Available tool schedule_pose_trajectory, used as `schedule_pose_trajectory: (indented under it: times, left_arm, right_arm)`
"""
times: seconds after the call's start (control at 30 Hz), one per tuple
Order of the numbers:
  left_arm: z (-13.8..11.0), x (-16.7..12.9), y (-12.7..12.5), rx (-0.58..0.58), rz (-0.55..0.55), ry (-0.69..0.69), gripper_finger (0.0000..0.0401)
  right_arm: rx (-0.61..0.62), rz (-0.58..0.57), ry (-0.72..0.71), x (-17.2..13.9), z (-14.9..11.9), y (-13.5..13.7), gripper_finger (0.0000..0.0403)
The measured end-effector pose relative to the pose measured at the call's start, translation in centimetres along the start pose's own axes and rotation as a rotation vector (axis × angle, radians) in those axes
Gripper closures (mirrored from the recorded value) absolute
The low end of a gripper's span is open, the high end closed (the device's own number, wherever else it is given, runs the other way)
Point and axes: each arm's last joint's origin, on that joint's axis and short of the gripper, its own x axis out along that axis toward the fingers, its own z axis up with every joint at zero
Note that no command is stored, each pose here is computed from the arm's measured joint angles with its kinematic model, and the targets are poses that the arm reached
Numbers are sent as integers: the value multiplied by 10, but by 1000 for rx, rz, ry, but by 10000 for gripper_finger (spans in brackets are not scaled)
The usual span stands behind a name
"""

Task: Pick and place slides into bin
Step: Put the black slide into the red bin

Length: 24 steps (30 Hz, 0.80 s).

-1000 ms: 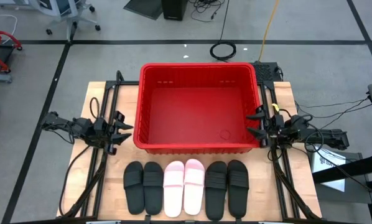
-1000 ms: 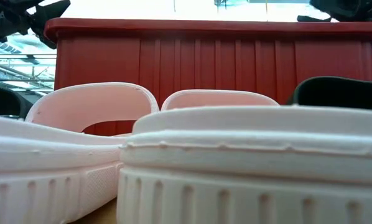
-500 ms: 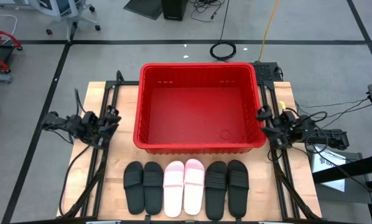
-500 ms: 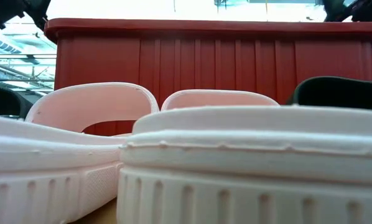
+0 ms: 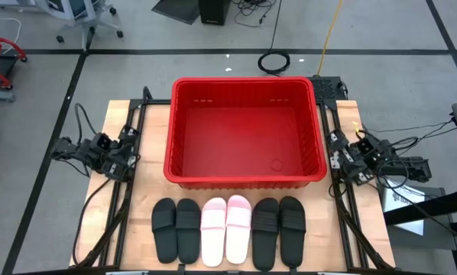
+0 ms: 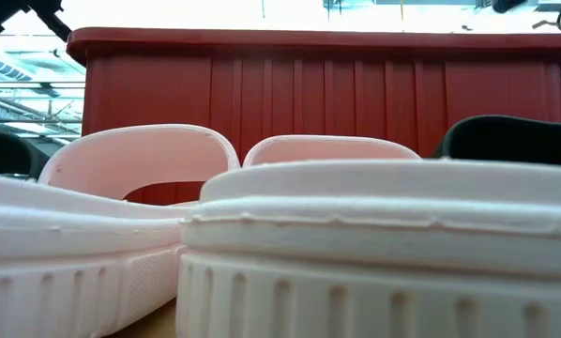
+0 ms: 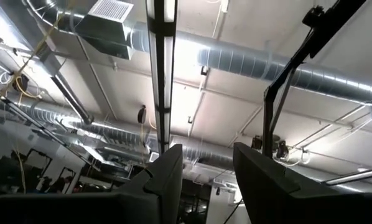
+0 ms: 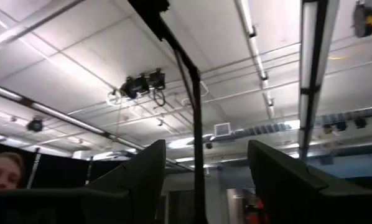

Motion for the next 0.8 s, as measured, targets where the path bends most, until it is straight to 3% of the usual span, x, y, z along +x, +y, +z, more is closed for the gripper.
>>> schedule_pose_trajectory:
  times: [0.27, 0.4, 0.53, 0.67, 0.8]
  left_arm:
    - [-4, 0, -1, -65, -33, 39, 254]
    - [-4, 0, -3, -86, -111, 45, 254]
    - [-4, 0, -4, -104, -152, 48, 254]
    - [-4, 0, -5, -109, -159, 49, 254]
    - [-4, 0, -5, -104, -160, 48, 254]
  right_arm:
    - [75, 177, 131, 48, -13, 2, 186]
    - [102, 348, 154, 85, -21, 17, 187]
    - [95, 421, 224, 119, -37, 39, 188]
    - [26, 405, 337, 148, -47, 62, 187]
    - [-91, 259, 511, 169, -59, 82, 189]
